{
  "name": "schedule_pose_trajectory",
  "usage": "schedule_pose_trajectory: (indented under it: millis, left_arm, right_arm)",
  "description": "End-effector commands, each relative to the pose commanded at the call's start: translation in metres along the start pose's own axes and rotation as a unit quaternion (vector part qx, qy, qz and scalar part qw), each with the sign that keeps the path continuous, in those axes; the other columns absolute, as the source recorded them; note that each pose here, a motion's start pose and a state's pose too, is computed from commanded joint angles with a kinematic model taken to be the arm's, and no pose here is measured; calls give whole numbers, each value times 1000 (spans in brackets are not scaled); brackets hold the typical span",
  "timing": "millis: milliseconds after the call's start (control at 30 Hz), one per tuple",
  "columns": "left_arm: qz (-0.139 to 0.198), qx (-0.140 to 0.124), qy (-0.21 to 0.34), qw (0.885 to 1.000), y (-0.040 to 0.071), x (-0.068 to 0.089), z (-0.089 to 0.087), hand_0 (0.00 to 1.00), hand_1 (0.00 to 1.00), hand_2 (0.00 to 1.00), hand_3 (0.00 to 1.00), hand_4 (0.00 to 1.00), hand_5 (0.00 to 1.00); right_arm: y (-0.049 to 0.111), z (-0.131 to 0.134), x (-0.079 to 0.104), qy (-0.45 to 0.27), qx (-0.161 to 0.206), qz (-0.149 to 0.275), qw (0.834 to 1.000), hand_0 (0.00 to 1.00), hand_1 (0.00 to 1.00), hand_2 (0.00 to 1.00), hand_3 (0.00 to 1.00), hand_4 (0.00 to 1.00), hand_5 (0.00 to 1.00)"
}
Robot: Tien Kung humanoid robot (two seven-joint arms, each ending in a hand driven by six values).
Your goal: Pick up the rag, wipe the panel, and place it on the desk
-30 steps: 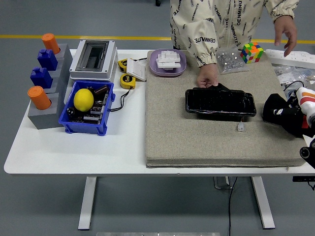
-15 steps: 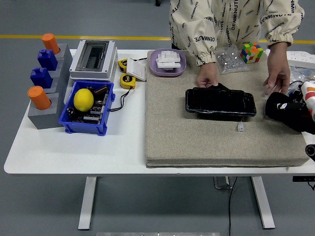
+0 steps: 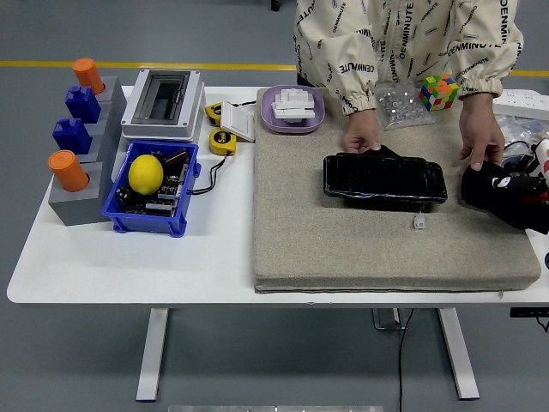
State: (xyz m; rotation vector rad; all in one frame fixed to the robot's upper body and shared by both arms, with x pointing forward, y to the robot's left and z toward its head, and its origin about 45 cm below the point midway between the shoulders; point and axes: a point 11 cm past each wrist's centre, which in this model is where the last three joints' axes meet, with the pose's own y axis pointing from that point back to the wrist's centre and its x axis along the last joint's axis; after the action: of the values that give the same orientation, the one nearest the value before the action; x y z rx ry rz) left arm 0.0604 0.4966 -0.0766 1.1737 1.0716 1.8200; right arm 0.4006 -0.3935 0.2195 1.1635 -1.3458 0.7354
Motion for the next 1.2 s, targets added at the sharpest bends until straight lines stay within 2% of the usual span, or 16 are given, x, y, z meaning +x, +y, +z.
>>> schedule_pose_trajectory:
  millis: [67, 100, 267, 300, 433, 467, 500, 667, 700, 800, 867, 900, 1033, 1100, 1200]
  left_arm:
    - [0, 1, 0, 1000, 0, 0, 0, 603, 636, 637, 562, 629, 447]
    - [0, 1, -1, 1000, 0, 0, -1, 604, 636, 637, 562, 630, 448]
    - [1, 1, -2, 1000, 0, 1, -1, 604, 636, 637, 562, 630, 448]
    - [1, 1, -2, 1000, 0, 1, -1, 603, 636, 637, 562, 630, 447]
    - [0, 3, -2, 1000, 0, 0, -3, 603, 636, 637, 562, 630, 447]
    - [0, 4, -2, 1000, 0, 0, -4, 603, 636, 637, 562, 630, 447]
    - [0, 4, -3, 1000, 0, 1, -4, 603, 636, 636, 562, 630, 448]
    - [1, 4, -4, 1000, 0, 1, -4, 603, 636, 636, 562, 630, 448]
    - [0, 2, -4, 1000, 0, 1, -3, 604, 636, 637, 562, 630, 447]
    - [-1, 0, -4, 1000, 0, 0, -1, 604, 636, 637, 562, 630, 447]
    - [-1, 1, -4, 1000, 0, -1, -1, 604, 636, 637, 562, 630, 447]
    - [-2, 1, -4, 1000, 0, -2, -1, 603, 636, 636, 562, 629, 447]
    - [-1, 3, -3, 1000, 0, -1, -3, 603, 636, 636, 562, 629, 447]
    - [-1, 3, -3, 1000, 0, -1, -3, 604, 636, 637, 562, 630, 446]
    - [-2, 2, -3, 1000, 0, -2, -2, 604, 636, 637, 562, 630, 446]
  right_arm:
    - [2, 1, 0, -1, 2, -4, 1000, 471, 503, 569, 536, 998, 629]
    - [3, 2, 1, -2, 3, -7, 1000, 565, 583, 657, 714, 998, 635]
    - [8, 8, 3, -23, 4, -5, 1000, 565, 583, 657, 714, 998, 635]
    - [8, 9, 3, -27, 5, -3, 1000, 627, 629, 707, 744, 998, 639]
    - [15, 15, 12, -75, 16, 34, 996, 627, 629, 707, 744, 998, 639]
    - [17, 17, 16, -94, 21, 49, 994, 627, 629, 707, 744, 998, 639]
    - [18, 19, 18, -105, 24, 60, 992, 700, 699, 776, 765, 998, 642]
    - [22, 27, 25, -169, 32, 101, 980, 700, 699, 776, 765, 998, 642]
    - [23, 29, 26, -185, 33, 107, 976, 759, 746, 836, 785, 998, 644]
    - [25, 35, 28, -228, 34, 120, 966, 759, 746, 836, 785, 998, 644]
    - [27, 41, 28, -270, 33, 130, 953, 759, 746, 836, 785, 998, 644]
    - [28, 44, 28, -291, 32, 133, 947, 790, 773, 855, 805, 998, 646]
    - [31, 54, 28, -378, 32, 146, 913, 790, 773, 855, 805, 998, 646]
    - [32, 58, 28, -422, 35, 152, 893, 805, 789, 861, 839, 998, 669]
    - [34, 63, 28, -480, 36, 158, 862, 805, 789, 861, 839, 998, 669]
